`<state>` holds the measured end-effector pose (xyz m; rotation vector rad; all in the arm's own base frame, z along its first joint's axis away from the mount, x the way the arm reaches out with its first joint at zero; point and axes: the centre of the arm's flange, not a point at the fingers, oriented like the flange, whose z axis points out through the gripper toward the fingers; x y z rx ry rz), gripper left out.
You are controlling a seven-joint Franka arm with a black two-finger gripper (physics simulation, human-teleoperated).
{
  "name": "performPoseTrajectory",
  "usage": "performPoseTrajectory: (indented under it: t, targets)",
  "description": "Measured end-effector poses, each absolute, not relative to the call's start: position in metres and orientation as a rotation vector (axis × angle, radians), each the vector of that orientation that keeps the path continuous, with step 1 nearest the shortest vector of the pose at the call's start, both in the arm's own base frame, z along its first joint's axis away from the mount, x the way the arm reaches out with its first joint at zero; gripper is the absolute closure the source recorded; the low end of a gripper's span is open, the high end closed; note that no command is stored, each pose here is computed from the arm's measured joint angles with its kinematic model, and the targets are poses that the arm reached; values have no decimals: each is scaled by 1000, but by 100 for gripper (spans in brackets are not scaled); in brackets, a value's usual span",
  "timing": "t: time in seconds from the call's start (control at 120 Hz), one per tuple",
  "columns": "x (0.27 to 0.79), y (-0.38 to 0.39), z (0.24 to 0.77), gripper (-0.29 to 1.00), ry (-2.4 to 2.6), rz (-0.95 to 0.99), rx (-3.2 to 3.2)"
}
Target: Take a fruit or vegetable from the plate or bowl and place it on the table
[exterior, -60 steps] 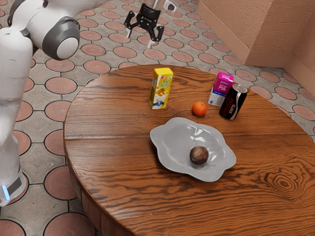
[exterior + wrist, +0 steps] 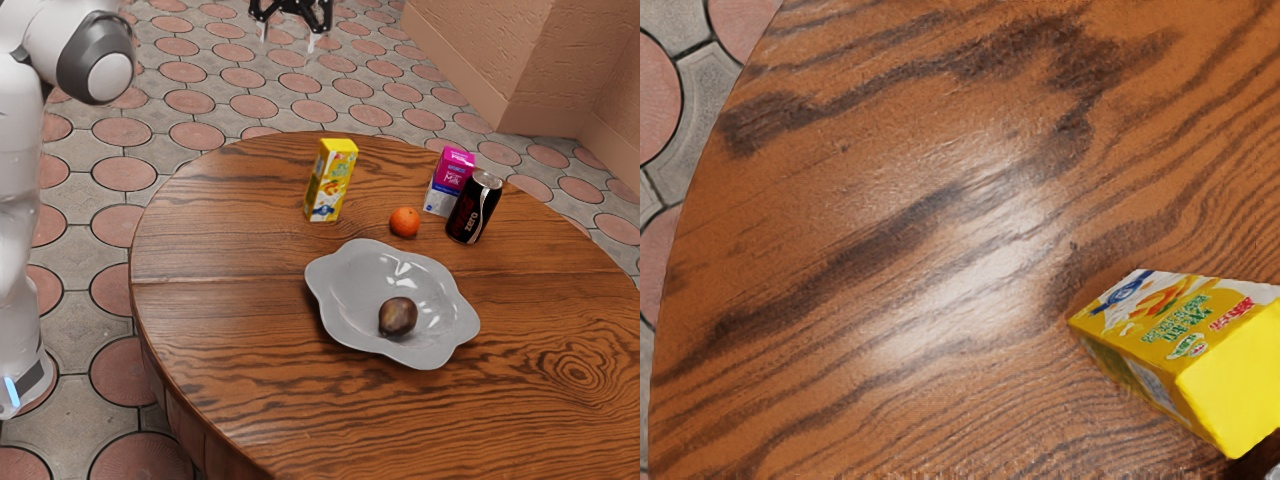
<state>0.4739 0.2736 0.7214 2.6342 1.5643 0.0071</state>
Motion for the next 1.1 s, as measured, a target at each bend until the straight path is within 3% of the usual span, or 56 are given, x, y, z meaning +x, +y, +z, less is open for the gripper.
performPoseTrajectory:
  t: [0.175, 0.5, 0.858, 1.1]
  targets:
    - [495, 199, 747, 0, 1336, 65, 2594]
    - [561, 114, 655, 0, 1257, -68, 2609]
    - [533, 79, 636, 0, 1153, -63, 2522]
    - [538, -22, 621, 0, 1003, -47, 2614]
